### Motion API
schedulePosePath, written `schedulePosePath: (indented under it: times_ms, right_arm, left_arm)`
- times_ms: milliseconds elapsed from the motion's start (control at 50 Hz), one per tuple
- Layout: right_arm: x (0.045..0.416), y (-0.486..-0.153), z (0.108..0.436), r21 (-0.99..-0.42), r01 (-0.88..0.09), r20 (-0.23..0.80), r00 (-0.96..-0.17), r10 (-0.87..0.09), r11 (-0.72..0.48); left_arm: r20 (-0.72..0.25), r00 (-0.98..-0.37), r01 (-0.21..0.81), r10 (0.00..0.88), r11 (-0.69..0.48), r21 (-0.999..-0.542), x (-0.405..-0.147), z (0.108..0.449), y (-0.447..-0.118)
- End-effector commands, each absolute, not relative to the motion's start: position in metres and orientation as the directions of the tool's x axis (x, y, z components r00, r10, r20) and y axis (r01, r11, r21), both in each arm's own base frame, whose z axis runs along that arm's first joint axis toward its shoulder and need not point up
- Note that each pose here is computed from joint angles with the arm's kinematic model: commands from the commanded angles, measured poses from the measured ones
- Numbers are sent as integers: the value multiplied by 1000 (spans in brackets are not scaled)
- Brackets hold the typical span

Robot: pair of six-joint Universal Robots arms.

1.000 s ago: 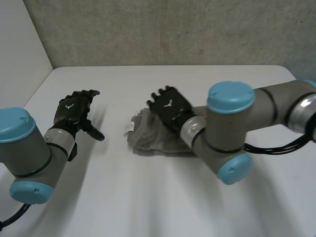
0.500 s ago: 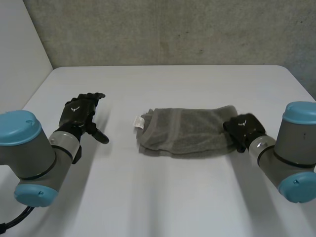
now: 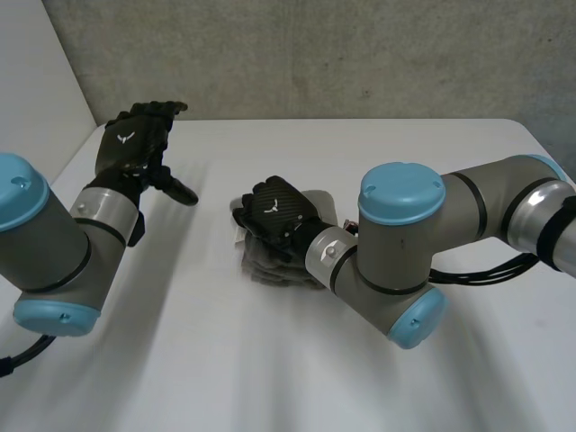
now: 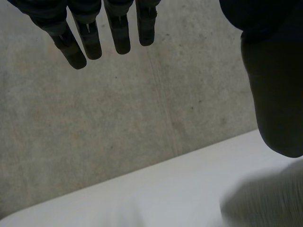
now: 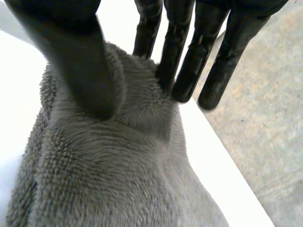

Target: Fold the towel.

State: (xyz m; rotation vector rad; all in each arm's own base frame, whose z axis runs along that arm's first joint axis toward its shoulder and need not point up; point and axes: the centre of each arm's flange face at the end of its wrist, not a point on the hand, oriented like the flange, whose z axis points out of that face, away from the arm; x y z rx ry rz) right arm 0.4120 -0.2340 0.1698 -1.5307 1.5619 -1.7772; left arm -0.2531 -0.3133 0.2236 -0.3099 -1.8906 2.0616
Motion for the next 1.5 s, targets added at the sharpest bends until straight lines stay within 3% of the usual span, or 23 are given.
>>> schedulePosePath:
  times_ms: [20,60,180,360,520,720,860,880,920,1000,1040,1120,1160,1200,1280,1380,1500]
  right_arm:
    - [393,-254,173,-846,-473,496,-528,-689,-247]
    - [380,-259,191,-857,-473,487,-617,-617,-203]
    - [353,-272,195,-910,-404,374,-703,-605,-92]
    - [347,-284,177,-937,-348,265,-717,-644,1]
    - [348,-299,139,-931,-357,220,-722,-656,81]
    - [346,-306,131,-937,-321,162,-749,-643,137]
    - [341,-304,147,-937,-313,148,-755,-639,153]
    - [341,-304,147,-937,-313,148,-755,-639,153]
    - [336,-300,186,-963,-243,123,-775,-620,113]
    - [324,-297,226,-983,-168,92,-802,-590,75]
    - [302,-299,267,-994,-107,83,-844,-529,15]
    - [278,-297,301,-998,-56,68,-889,-453,-39]
    - [265,-298,309,-998,-43,59,-913,-403,-49]
    - [255,-296,322,-996,-38,61,-939,-337,-75]
    - [250,-290,331,-996,-36,59,-948,-314,-80]
    - [246,-289,333,-997,-46,64,-950,-307,-65]
    - [245,-291,338,-997,-41,60,-951,-303,-69]
  left_arm:
    - [63,-905,-106,420,-78,-991,-268,226,-314]
    - [65,-897,-111,437,-80,-991,-276,226,-313]
    - [70,-862,-109,502,-50,-993,-308,212,-307]
    - [62,-806,-40,589,51,-998,-347,161,-284]
    - [37,-809,78,587,171,-982,-343,118,-277]
    - [-67,-805,185,589,142,-972,-338,110,-279]
    - [-67,-811,131,581,68,-989,-339,151,-281]
    - [-67,-814,103,577,31,-994,-338,171,-279]
    - [-67,-817,82,573,1,-997,-336,188,-278]
    - [-46,-826,0,561,-81,-997,-328,240,-269]
    - [-21,-830,-39,558,-95,-995,-324,256,-267]
    - [28,-844,-115,535,-130,-985,-311,291,-266]
    - [66,-886,-146,459,-140,-979,-286,320,-268]
    - [78,-902,-142,426,-119,-983,-279,327,-267]
    - [87,-935,-93,343,1,-996,-262,338,-262]
    - [86,-939,-60,332,88,-994,-258,340,-252]
    - [82,-940,-54,330,95,-994,-258,340,-253]
